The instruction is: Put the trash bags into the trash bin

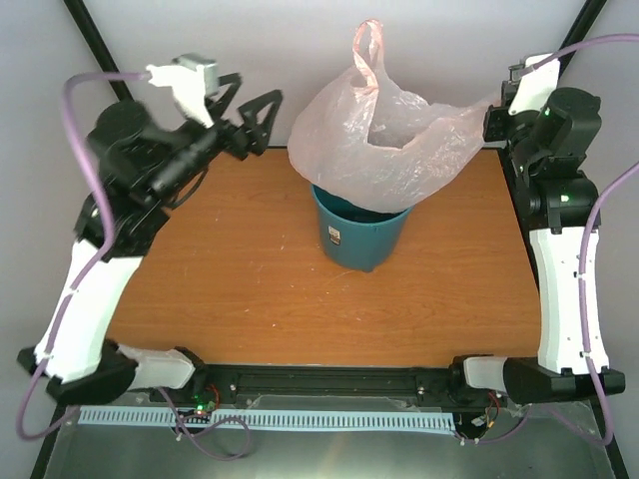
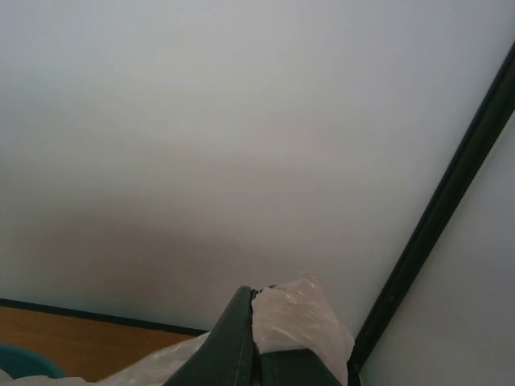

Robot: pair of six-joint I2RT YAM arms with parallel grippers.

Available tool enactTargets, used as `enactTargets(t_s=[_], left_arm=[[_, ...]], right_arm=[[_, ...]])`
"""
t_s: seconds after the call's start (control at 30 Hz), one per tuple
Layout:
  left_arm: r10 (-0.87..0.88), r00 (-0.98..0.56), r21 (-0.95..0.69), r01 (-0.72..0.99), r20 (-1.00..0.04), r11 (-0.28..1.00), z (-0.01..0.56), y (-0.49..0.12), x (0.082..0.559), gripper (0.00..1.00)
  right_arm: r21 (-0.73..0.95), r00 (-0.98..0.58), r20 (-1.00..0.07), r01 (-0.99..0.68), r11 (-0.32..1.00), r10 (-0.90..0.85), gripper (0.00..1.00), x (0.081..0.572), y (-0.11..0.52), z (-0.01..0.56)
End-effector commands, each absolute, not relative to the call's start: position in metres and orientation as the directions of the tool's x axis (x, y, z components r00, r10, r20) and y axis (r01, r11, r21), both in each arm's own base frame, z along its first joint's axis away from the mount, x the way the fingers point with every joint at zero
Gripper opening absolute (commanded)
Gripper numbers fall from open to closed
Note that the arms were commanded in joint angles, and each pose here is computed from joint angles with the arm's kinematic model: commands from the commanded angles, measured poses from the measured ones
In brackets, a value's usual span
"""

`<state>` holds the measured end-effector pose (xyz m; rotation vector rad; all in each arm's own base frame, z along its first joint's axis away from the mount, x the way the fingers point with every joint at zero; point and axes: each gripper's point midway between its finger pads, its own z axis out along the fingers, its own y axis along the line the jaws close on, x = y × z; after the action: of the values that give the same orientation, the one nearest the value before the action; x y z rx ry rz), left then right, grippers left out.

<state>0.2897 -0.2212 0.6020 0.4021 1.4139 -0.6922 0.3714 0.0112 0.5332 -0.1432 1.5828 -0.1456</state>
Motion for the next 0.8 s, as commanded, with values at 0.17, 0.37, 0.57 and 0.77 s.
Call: enactTargets(t_s=[0.17,0.37,0.57,0.77], left_arm=[[-0.174,-0.107,-0.195,0.23,-0.979,0.954,0.5,-0.135,0.345,0.85],[-0.159,-0.259,-0.214,0.198,-0.953,0.957,0.436,-0.136,0.4,0.75],[-0.161,-0.298,-0.227,0.2,-0.941,0.953,0.419,-0.147,0.42,0.73],[-0.17,-0.378,-0.294,0.302,-0.91,0.907,0.394,-0.173,0.418,0.63]], right_arm=[[-0.128,-0.02,-0.991,-0.08,0.989,-0.13,0.03,0.386,0.023,0.543],[-0.104,-0.016,-0.994,-0.127,0.986,-0.107,0.03,0.374,0.03,0.521],[-0.113,-0.029,-0.993,-0.128,0.985,-0.117,0.03,0.375,0.03,0.516],[-0.112,-0.038,-0.992,-0.157,0.981,-0.119,0.03,0.375,0.035,0.511]])
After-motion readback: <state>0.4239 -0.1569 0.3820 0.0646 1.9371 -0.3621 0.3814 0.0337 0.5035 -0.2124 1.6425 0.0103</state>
